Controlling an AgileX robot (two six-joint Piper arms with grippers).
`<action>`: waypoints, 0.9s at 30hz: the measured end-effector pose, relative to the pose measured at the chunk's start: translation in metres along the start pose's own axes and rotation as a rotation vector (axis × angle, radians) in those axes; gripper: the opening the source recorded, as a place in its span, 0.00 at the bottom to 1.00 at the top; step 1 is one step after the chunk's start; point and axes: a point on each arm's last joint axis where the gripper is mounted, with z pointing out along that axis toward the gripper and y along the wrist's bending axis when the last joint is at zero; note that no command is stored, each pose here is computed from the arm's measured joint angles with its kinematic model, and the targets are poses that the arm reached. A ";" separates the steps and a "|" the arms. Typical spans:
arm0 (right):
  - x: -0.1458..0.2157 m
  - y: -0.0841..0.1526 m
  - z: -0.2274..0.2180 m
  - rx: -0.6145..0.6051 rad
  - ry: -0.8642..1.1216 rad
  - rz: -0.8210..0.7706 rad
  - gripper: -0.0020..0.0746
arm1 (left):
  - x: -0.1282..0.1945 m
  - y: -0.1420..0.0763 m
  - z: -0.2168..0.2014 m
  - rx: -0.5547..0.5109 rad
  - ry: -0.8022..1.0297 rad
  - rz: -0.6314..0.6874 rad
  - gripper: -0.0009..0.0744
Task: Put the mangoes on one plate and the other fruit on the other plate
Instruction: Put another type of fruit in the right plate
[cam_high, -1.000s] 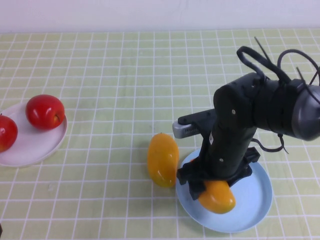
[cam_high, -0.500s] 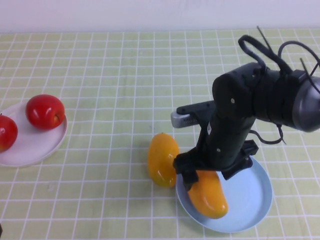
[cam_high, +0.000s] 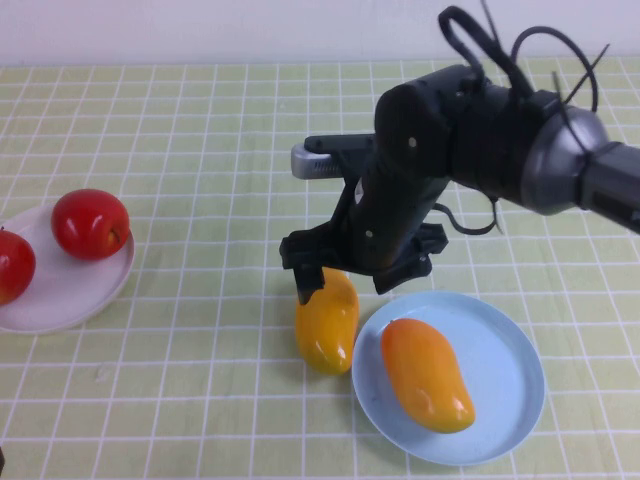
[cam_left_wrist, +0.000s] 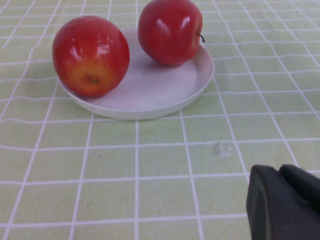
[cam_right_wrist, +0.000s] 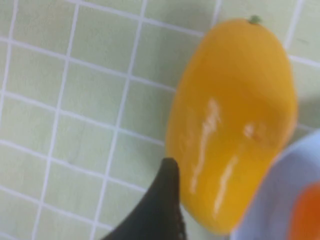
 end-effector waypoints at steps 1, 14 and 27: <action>-0.003 0.002 0.007 0.001 0.011 0.001 0.93 | 0.000 0.000 0.000 0.000 0.000 0.000 0.01; -0.020 0.005 0.069 0.047 0.115 -0.015 0.91 | 0.000 0.000 0.000 0.000 0.000 0.000 0.01; -0.028 0.010 0.051 0.059 0.121 -0.069 0.78 | 0.000 0.000 0.000 0.000 0.000 0.000 0.01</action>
